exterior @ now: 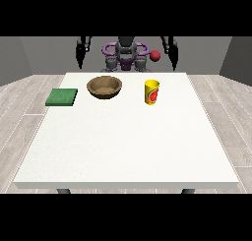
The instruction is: Pick the cup and pour the ball into the bowl, then pick the bowl and place it on the pad
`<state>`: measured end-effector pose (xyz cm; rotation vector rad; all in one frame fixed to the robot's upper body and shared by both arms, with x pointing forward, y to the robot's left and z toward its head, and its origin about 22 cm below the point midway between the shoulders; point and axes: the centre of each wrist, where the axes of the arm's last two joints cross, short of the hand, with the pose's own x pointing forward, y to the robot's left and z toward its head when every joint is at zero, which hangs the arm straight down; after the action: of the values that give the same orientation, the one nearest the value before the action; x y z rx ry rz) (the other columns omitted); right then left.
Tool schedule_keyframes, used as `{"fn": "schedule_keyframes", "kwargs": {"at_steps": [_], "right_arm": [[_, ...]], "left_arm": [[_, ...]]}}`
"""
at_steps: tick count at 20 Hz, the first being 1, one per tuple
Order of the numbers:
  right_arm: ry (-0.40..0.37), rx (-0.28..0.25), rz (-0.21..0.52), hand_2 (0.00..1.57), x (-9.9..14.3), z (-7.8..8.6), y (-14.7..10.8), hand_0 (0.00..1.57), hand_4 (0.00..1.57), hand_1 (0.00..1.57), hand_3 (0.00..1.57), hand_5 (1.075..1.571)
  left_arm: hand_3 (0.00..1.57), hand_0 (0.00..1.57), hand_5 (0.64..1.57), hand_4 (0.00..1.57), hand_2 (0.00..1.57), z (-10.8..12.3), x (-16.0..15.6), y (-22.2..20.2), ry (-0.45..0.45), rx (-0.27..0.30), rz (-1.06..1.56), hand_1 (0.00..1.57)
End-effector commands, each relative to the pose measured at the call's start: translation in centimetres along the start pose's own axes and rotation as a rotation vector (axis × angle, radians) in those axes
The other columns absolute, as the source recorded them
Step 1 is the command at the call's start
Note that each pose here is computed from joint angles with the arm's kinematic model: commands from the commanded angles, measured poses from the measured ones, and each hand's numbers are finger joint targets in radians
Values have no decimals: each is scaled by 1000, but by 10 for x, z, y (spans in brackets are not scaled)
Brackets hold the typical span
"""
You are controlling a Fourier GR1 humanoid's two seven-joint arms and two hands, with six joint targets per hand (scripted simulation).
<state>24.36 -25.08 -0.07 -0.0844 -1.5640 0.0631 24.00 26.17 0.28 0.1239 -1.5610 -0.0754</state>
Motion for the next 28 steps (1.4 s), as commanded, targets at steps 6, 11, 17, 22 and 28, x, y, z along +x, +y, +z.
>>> {"fn": "schedule_keyframes", "kwargs": {"at_steps": [6, 11, 17, 22, 28], "right_arm": [[-20, -1, 60, 0, 33, -3, -17, 0, 1058, 0, 305, 1571], [11, 100, -171, 0, 83, -9, 73, 0, 829, 0, 0, 1571], [123, 77, -182, 0, 94, 21, 137, 0, 574, 0, 0, 1571], [-141, 132, -88, 0, 164, -23, 139, 0, 198, 0, 0, 1570], [-322, 120, -59, 0, 165, -37, 113, 0, 0, 0, 0, 1570]], "left_arm": [[0, 0, 1535, 0, 0, -5, 36, 9, -46, -27, -31, 0], [0, 0, 1535, 0, 0, -11, 73, -30, 19, -110, 351, 0], [0, 0, 1536, 0, 0, 11, 75, -28, 79, -156, 387, 0], [0, 0, 1517, 0, 0, -23, 116, -32, -182, -158, 308, 0], [0, 0, 1509, 0, 0, -53, 140, -25, -394, -111, 232, 0]]}}
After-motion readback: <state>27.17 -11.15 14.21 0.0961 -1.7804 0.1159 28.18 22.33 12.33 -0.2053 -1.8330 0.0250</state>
